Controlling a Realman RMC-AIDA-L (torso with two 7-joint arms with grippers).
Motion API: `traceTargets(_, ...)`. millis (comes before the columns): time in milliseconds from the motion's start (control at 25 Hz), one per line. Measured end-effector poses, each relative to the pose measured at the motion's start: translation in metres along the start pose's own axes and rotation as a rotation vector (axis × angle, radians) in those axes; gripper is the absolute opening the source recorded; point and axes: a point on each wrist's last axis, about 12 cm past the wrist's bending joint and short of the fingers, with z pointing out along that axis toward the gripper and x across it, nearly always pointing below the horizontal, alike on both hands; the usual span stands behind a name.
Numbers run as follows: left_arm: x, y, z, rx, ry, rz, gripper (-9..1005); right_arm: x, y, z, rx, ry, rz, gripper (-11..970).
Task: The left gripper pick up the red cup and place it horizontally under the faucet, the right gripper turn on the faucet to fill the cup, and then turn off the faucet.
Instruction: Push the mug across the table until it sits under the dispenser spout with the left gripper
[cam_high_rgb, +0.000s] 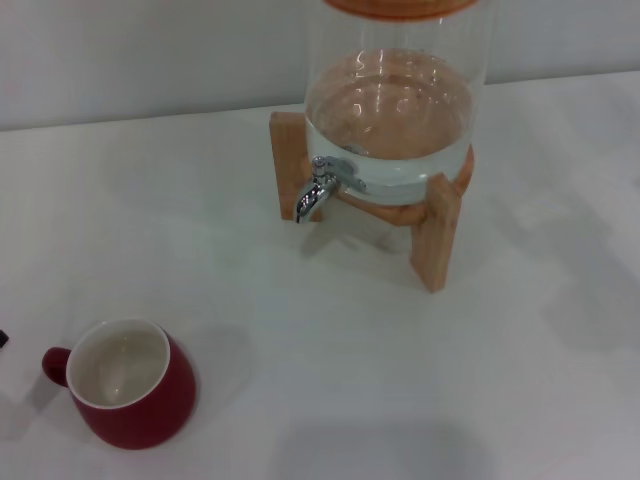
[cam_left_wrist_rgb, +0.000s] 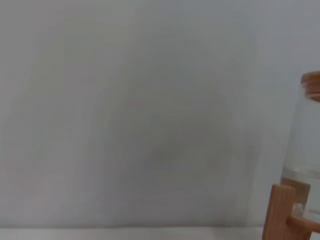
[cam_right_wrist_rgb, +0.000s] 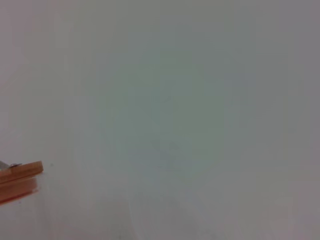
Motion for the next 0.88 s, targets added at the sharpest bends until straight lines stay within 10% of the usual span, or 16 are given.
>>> traceTargets(880,0.020,-0.009,-0.010,-0.019,0.053,0.049,756,-0.005,-0.005,0.005,0.015,-0.015,-0.008,720)
